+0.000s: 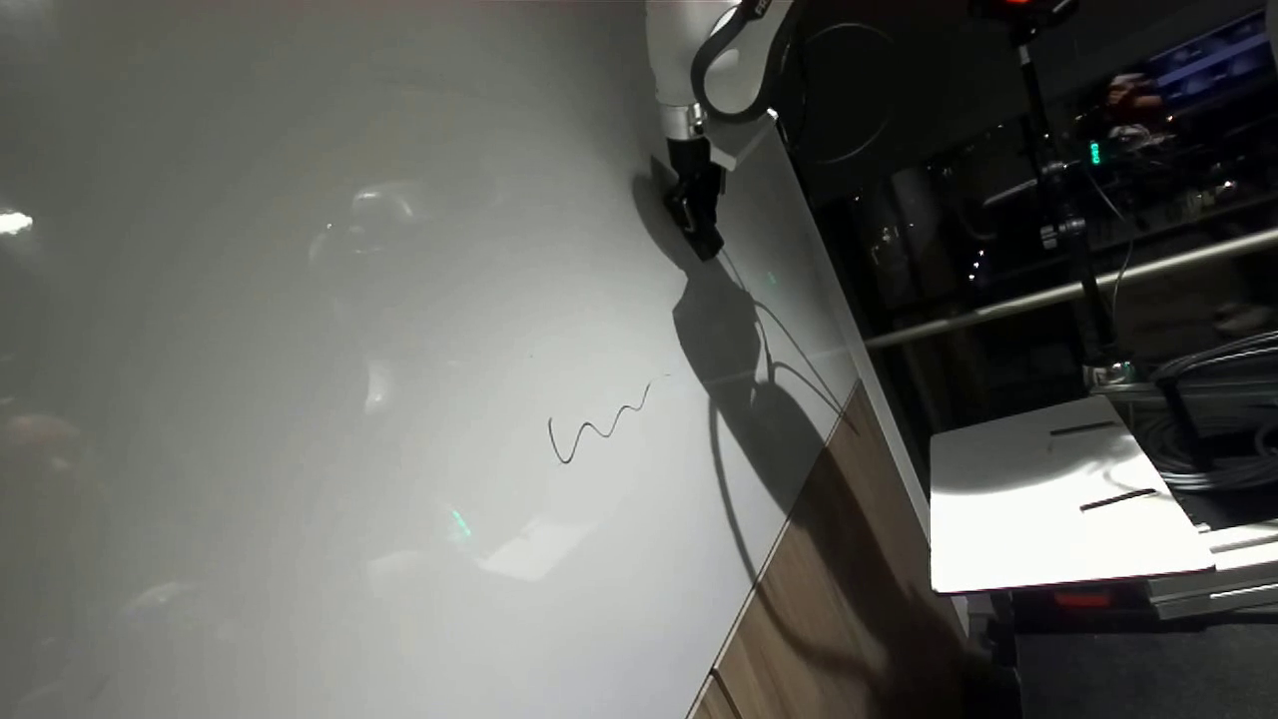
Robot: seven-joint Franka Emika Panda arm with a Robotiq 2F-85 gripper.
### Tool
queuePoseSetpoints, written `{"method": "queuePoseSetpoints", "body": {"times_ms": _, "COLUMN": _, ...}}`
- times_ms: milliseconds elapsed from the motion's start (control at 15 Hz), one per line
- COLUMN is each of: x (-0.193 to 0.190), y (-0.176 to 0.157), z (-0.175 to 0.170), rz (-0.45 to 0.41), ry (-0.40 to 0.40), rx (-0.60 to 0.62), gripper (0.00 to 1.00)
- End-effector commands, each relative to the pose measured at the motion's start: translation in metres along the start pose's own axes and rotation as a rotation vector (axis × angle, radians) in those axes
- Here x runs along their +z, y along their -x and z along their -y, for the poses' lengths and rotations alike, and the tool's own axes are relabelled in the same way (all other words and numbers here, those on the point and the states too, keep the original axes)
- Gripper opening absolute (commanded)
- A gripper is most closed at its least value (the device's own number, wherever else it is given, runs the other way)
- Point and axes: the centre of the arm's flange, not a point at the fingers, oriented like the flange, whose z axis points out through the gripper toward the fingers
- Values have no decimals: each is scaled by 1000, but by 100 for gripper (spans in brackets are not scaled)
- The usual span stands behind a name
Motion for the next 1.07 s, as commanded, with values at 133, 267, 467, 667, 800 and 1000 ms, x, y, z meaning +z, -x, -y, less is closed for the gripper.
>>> {"method": "queuePoseSetpoints", "body": {"times_ms": 133, "x": -14, "y": -10, "z": 90, "rz": -27, "ry": -108, "rx": -79, "gripper": 29}}
{"method": "queuePoseSetpoints", "body": {"times_ms": 267, "x": -18, "y": -16, "z": 119, "rz": -21, "ry": -123, "rx": -118, "gripper": 29}}
{"method": "queuePoseSetpoints", "body": {"times_ms": 467, "x": -33, "y": -24, "z": 161, "rz": -22, "ry": -141, "rx": -172, "gripper": 29}}
{"method": "queuePoseSetpoints", "body": {"times_ms": 667, "x": -52, "y": -24, "z": 199, "rz": -27, "ry": -151, "rx": -217, "gripper": 29}}
{"method": "queuePoseSetpoints", "body": {"times_ms": 800, "x": -62, "y": -16, "z": 220, "rz": -22, "ry": -156, "rx": -243, "gripper": 29}}
{"method": "queuePoseSetpoints", "body": {"times_ms": 1000, "x": -66, "y": 9, "z": 255, "rz": -3, "ry": -168, "rx": -295, "gripper": 29}}
